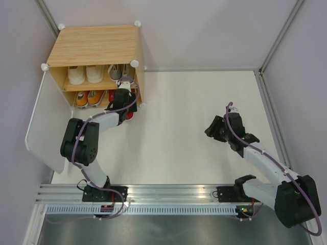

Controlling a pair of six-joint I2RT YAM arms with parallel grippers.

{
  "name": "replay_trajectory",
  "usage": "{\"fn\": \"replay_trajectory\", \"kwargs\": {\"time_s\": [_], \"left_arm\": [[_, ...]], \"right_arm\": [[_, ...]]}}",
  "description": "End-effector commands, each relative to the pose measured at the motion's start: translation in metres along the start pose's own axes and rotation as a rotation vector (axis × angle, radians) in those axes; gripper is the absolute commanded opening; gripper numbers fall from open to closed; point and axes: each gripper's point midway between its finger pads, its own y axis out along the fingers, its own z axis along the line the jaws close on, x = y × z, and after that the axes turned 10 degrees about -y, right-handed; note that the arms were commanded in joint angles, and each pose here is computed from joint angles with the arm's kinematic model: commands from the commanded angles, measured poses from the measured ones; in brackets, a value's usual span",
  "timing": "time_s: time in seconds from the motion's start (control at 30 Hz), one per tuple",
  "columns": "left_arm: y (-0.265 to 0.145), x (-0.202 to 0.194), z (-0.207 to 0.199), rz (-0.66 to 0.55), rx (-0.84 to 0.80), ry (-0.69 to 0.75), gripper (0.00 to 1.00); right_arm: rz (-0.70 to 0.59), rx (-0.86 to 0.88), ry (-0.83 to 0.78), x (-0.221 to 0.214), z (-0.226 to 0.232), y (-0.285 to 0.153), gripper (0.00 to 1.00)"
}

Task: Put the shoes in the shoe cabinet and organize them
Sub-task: Place the shoe in the shoe cabinet.

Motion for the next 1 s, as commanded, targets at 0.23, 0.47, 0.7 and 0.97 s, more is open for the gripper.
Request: {"fn": "replay_trajectory", "kwargs": {"time_s": [0.23, 0.47, 0.7, 0.97], "left_arm": [[0.010, 0.077, -0.019, -0.239, -0.064, -0.045, 0.63], [0.010, 0.077, -0.017, -0.233, -0.054, -0.044, 0.91], [0.008, 0.069, -0.011, -0.203, -0.026, -0.058, 0.96], [-0.025, 0.070, -0.009, -0.234, -0.058, -0.104, 0.95]], "right_arm": [[-0.033, -0.046, -0.017, 0.010, -0.008, 0.005, 0.56], [-0.033, -0.051, -0.018, 0.010, -0.009, 0.005, 0.56], [-0.036, -0.050, -0.020, 0.010, -0.008, 0.004, 0.56], [-0.036, -0.036, -0.021, 0.009, -0.007, 0.002, 0.56]]}}
